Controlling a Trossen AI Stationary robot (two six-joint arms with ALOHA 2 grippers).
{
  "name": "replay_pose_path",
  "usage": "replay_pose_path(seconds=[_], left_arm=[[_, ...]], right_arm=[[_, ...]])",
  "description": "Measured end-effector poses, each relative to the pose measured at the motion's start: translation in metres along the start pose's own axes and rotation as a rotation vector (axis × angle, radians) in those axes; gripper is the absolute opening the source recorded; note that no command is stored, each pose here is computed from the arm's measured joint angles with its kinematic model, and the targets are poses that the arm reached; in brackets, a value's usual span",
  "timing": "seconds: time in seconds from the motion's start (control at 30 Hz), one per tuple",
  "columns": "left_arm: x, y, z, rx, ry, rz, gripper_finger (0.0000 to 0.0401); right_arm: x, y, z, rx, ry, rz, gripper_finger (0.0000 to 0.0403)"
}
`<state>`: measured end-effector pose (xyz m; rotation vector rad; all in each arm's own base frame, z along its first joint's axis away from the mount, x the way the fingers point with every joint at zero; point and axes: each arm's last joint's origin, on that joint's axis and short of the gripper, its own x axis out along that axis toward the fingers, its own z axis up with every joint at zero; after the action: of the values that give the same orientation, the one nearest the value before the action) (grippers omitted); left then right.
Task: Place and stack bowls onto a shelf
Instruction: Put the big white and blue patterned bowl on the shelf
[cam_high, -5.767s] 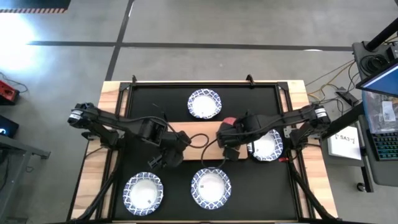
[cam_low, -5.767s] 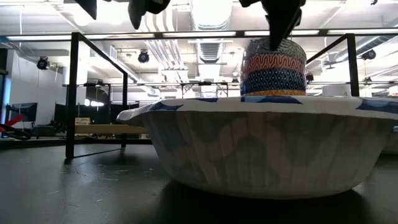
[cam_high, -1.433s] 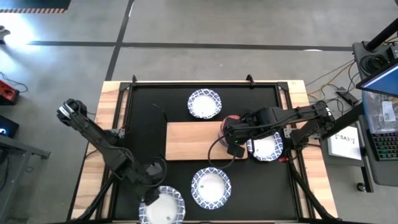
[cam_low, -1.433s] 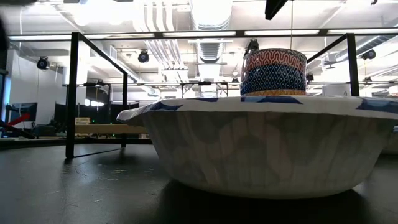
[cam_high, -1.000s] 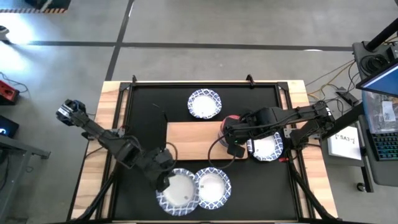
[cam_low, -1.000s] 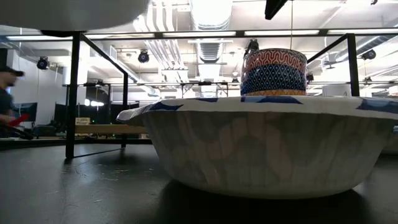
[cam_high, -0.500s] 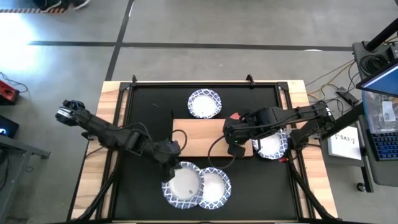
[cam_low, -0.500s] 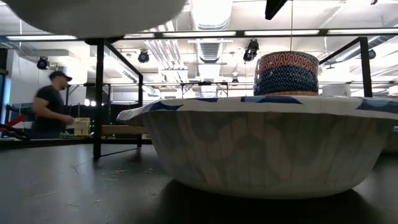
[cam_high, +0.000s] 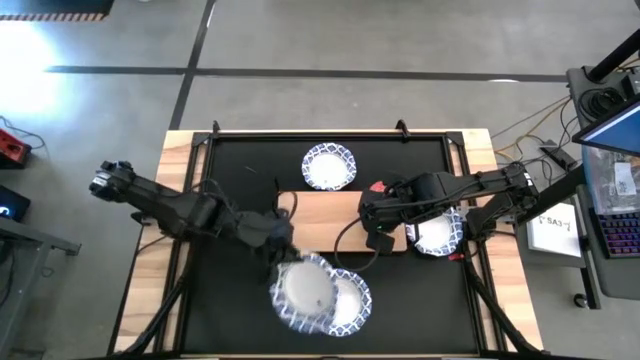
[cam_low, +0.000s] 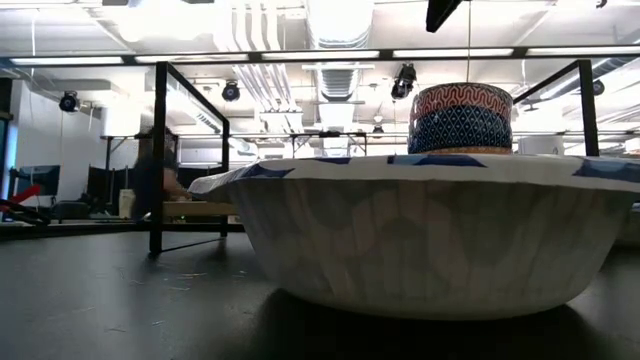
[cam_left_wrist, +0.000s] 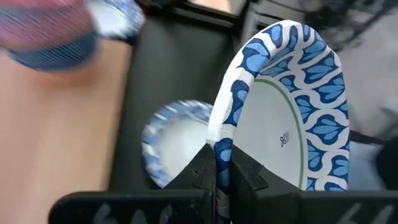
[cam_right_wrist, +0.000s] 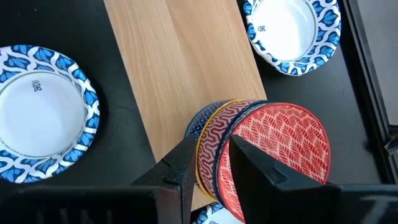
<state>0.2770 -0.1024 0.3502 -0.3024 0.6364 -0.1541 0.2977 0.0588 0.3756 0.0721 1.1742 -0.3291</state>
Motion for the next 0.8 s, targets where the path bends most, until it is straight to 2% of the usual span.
replay_pose_path(seconds=[0.17,0.33,0.6,0.8], left_arm=[[0.001,0.034,0.015,0.008,-0.033,0.099,0.0000],[0.015,0.071,0.016,0.002,0.027,0.158,0.0000],[0.044,0.109,0.014,0.050,0.118,0.232,0.0000],[0.055,0.137,0.012,0.034,0.160,0.277,0.0000]], right_arm=[[0.000,0.000,0.000,-0.002,-0.001,0.000,0.0083],[0.000,0.000,0.000,0.002,-0.001,0.000,0.0084],[0.000,0.000,0.000,0.010,-0.001,0.001,0.0083],[0.000,0.000,0.000,0.010,-0.001,0.001,0.0077]])
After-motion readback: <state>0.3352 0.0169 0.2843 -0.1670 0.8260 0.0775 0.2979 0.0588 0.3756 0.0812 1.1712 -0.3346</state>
